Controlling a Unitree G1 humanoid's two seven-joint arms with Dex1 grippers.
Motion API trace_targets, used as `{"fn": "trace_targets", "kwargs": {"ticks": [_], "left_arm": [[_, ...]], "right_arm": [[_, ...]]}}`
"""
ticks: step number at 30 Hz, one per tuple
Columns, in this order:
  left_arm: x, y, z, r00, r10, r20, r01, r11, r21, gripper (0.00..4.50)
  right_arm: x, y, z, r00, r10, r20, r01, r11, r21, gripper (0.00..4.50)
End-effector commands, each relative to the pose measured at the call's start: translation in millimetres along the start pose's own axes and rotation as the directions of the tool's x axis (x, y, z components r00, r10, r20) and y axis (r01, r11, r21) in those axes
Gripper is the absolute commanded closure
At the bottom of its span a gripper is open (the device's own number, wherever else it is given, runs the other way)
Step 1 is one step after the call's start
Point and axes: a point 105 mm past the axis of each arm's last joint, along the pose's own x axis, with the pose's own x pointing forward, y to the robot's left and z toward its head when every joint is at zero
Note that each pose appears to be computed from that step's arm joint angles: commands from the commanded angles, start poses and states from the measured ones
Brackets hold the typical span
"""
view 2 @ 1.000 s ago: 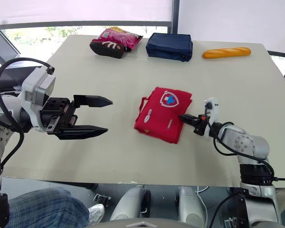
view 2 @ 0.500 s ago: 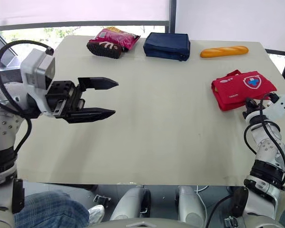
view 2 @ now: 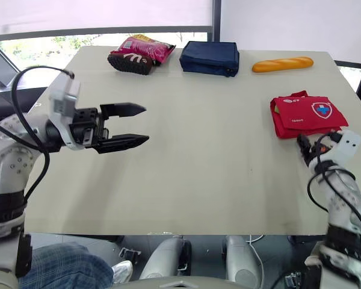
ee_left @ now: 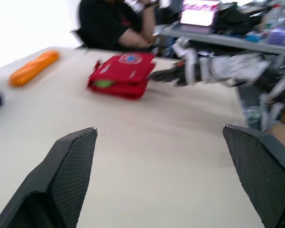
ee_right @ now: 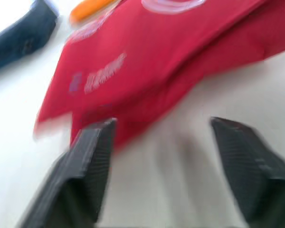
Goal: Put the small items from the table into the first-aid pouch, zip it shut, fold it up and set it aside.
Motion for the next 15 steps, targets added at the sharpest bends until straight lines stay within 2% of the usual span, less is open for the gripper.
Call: {"fn": "trace_targets", "kwargs": {"ticks": [1, 6, 9, 15], "left_arm": [[-18.1, 2.6, -21.9, 0.986, 0.161, -0.042, -0.160, 0.987, 0.017, 0.00], [-50.1, -18.3, -77.1, 0.946, 0.278, -0.164, -0.296, 0.950, -0.097, 0.00], [-67.3, -42.9, -102.2, 0.929, 0.312, -0.199, -0.340, 0.932, -0.127, 0.00], [-74.3, -54.9, -114.9, 0.915, 0.341, -0.215, -0.372, 0.920, -0.123, 0.00]], "right_arm": [[-32.1, 16.8, 20.9, 0.962, 0.265, 0.069, -0.236, 0.931, -0.278, 0.05], [-74.8, 18.6, 15.9, 0.885, 0.465, 0.027, -0.399, 0.787, -0.471, 0.05], [-94.7, 6.7, 16.9, 0.858, 0.513, -0.007, -0.444, 0.735, -0.512, 0.05], [-110.3, -5.6, 21.6, 0.831, 0.555, -0.050, -0.511, 0.724, -0.463, 0.05]]}}
